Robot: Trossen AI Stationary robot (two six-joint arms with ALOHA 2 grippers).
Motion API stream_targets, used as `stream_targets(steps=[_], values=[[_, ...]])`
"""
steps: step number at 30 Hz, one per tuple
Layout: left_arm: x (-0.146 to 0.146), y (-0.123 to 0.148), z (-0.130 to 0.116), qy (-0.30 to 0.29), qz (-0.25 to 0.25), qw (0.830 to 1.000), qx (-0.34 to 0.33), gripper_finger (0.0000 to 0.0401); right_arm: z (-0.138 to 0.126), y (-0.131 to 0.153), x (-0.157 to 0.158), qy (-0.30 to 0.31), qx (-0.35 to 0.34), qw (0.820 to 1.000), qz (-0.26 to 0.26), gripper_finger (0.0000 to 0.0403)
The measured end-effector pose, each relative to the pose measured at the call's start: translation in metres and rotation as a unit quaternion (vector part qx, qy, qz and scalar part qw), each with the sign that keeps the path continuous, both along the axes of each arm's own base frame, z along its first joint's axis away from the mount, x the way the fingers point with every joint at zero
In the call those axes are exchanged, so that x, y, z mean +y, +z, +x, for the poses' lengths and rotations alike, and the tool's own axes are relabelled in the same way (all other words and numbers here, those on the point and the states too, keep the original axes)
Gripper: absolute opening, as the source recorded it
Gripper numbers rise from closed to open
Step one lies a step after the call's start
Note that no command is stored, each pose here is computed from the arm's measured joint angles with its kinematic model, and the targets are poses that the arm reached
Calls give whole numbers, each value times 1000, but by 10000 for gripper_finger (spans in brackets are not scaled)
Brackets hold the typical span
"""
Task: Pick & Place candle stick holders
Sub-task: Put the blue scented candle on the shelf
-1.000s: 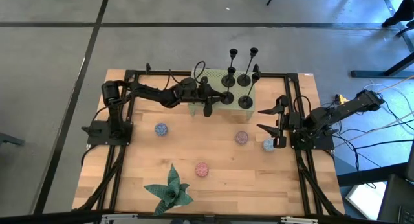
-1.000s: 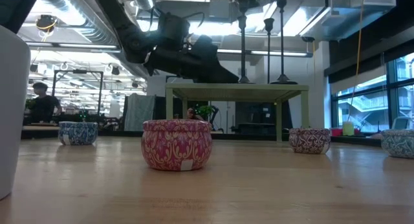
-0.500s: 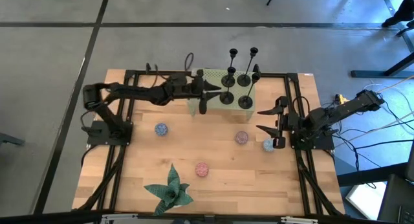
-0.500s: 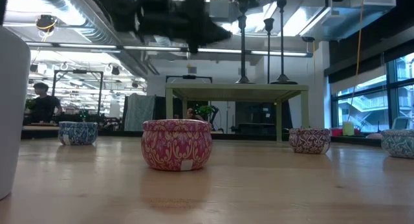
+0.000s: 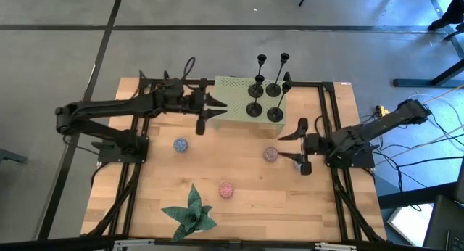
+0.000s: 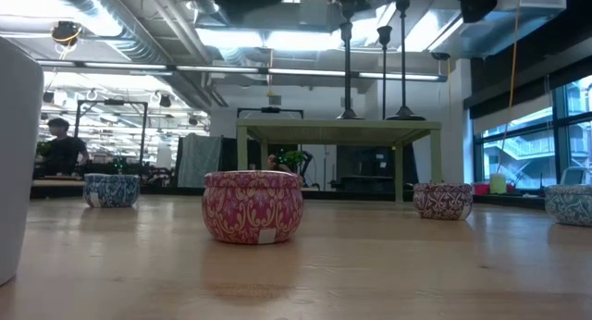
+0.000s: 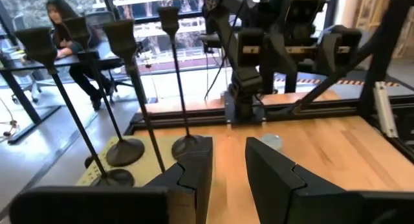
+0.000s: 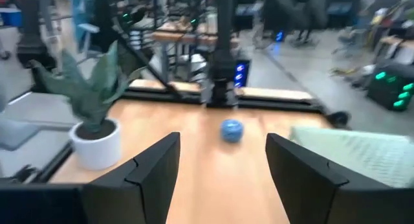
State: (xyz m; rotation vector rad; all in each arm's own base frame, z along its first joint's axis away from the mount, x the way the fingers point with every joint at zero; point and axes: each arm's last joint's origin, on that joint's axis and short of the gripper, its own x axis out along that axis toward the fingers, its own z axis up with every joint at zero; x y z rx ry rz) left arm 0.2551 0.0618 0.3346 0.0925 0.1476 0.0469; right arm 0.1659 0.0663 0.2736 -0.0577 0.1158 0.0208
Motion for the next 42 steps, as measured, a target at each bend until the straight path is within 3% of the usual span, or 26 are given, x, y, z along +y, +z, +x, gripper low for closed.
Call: stream_targets(steps=[10,19,25,29,33,37,42], values=[[-11,18,-37,-1,-2,1000,9,88,39,-12,20,7,71,997,34,232],[-13,-5,-47,14,-84,988,130,88,47,-19,24,1,111,993,28,232],[-14,-20,-51,-10,-12,977,212,95,45,-23,23,-3,130,991,30,232],[-11,-25,-49,33,-7,972,234,120,45,-23,23,5,129,992,-2,232],[-10,-35,-52,60,-22,956,288,154,45,-23,23,13,129,991,-37,232],[-11,-45,-61,100,-76,929,347,190,45,-24,23,18,132,990,-56,232],[-16,-56,-79,139,-146,876,439,222,44,-27,22,30,149,982,-116,232]])
